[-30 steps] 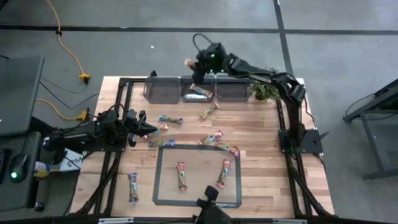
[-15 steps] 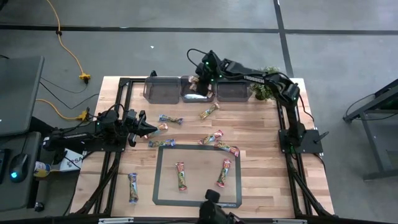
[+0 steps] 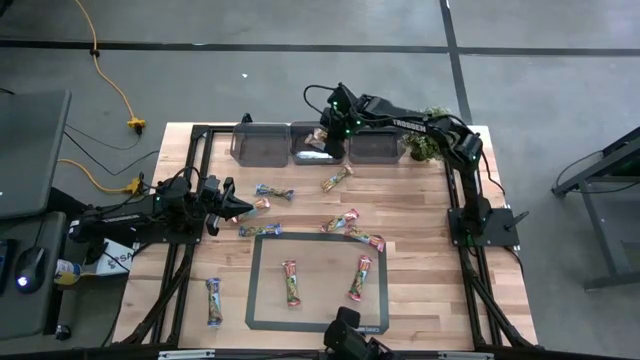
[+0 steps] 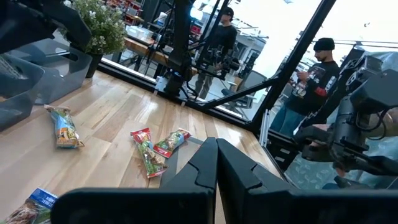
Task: Pick and place Granola Bars by type
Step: Put the yellow granola bar into the middle black bin
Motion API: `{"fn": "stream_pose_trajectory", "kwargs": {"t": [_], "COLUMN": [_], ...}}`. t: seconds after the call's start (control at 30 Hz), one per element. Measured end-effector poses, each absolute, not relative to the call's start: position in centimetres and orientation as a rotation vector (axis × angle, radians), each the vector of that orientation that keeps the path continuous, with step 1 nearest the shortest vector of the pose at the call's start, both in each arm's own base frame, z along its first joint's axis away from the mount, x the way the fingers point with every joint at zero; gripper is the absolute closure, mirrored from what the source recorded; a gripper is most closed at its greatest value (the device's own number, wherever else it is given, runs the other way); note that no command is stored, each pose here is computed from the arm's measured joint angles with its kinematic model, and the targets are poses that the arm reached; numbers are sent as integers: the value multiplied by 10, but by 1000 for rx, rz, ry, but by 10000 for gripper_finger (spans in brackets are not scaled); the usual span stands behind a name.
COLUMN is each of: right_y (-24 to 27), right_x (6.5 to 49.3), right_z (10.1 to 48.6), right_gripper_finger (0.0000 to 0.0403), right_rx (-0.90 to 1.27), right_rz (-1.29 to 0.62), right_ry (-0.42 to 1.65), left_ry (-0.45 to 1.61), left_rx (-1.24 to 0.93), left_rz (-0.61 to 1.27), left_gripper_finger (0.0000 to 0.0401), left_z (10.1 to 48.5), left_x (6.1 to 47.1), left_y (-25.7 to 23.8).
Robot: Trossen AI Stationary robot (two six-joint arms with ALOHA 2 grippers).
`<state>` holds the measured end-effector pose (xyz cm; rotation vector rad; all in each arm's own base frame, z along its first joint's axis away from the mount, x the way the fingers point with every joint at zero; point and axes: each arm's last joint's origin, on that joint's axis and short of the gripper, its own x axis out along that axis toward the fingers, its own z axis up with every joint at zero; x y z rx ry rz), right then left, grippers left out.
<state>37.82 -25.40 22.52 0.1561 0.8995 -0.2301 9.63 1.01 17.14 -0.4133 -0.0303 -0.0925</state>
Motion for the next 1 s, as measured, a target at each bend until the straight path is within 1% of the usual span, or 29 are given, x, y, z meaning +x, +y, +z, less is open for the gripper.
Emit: {"fn": "stream_pose_trajectory", "kwargs": {"t": [0.43, 0.8, 1.0], "right_y": [-253, -253, -253], "right_x": [378, 378, 380], "right_z": [225, 225, 226], "right_gripper_finger": [310, 258, 240], "right_rx": [172, 162, 155], "right_rz": [-196, -191, -184], "right_ry": [892, 892, 873], "left_ry": [-30, -30, -30], "left_rx": [-413, -413, -413], "left_rz": [-93, -93, -94], "left_gripper_finger": [400, 400, 400], "left_z": [171, 171, 171], "left_x": [96, 96, 96], "left_y": [10, 10, 10]}}
